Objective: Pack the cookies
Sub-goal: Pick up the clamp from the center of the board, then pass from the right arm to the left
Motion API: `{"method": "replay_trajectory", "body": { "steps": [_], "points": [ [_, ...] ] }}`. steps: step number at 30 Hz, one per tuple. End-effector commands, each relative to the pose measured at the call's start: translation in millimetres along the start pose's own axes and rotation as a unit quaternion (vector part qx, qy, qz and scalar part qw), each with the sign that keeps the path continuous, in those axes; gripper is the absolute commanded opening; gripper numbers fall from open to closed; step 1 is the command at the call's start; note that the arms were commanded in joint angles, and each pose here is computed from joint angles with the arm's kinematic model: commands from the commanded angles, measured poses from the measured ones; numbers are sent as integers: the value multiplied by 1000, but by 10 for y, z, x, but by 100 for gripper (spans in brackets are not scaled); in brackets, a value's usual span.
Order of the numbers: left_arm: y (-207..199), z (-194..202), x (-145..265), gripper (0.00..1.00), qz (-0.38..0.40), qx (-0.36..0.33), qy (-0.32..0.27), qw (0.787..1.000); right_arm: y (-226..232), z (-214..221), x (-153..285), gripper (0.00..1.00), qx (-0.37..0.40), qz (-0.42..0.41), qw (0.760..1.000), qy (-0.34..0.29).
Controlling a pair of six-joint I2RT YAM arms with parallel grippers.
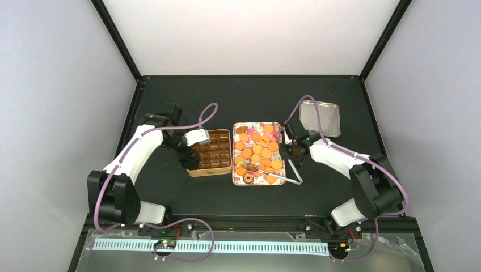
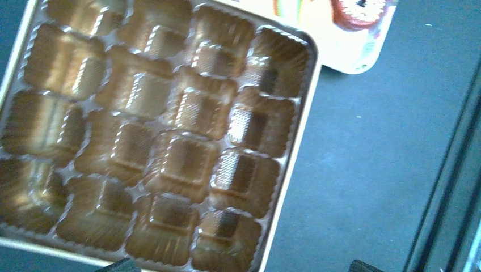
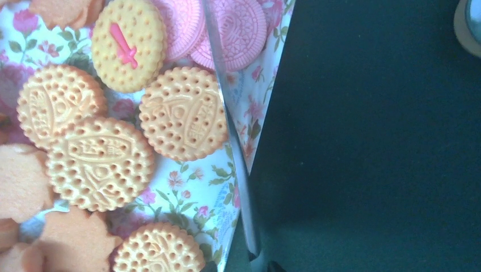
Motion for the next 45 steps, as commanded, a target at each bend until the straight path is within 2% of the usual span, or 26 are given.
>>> {"method": "replay_trajectory", "body": {
  "steps": [1, 6, 14, 20, 29, 34, 38, 45],
  "points": [
    [-258, -202, 128, 99, 44, -80, -49, 995, 47, -65, 40, 18, 4, -3, 1000, -10],
    [-545, -532, 98, 99, 70, -164, -83, 980, 49, -58, 124, 1, 8, 1, 1000, -25],
    [-855, -1017, -292, 98, 87, -270, -38, 958, 111, -131, 366, 1, 24, -8, 998, -64],
    [-984, -1338, -184, 98, 81, -315, -61, 944, 153, -173, 544, 1, 39, 7, 996, -78],
    [-1286, -1593, 228, 98, 62, -367, -105, 922, 381, -265, 632, 1, 77, 43, 993, -73],
    [-1398, -1606, 119, 95, 0, -402, -85, 912, 580, -335, 679, 1, 100, 56, 991, -76],
    [-1402, -1565, -62, 87, -21, -412, -42, 910, 723, -377, 762, 1, 109, 49, 989, -85],
    [-1277, -1665, -321, 71, -103, -379, 27, 919, 954, -464, 969, 1, 124, 46, 985, -110]
  ]
}}
Point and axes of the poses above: each gripper's point midway between its finger pads, its own x axis back along the fingers, its own y axis along the line the jaws close on, z = x × y, the point moved 9 cm from there along x, back along the fingers, and after that the axes turned 4 degrees about -x, right-handed, at the moved point
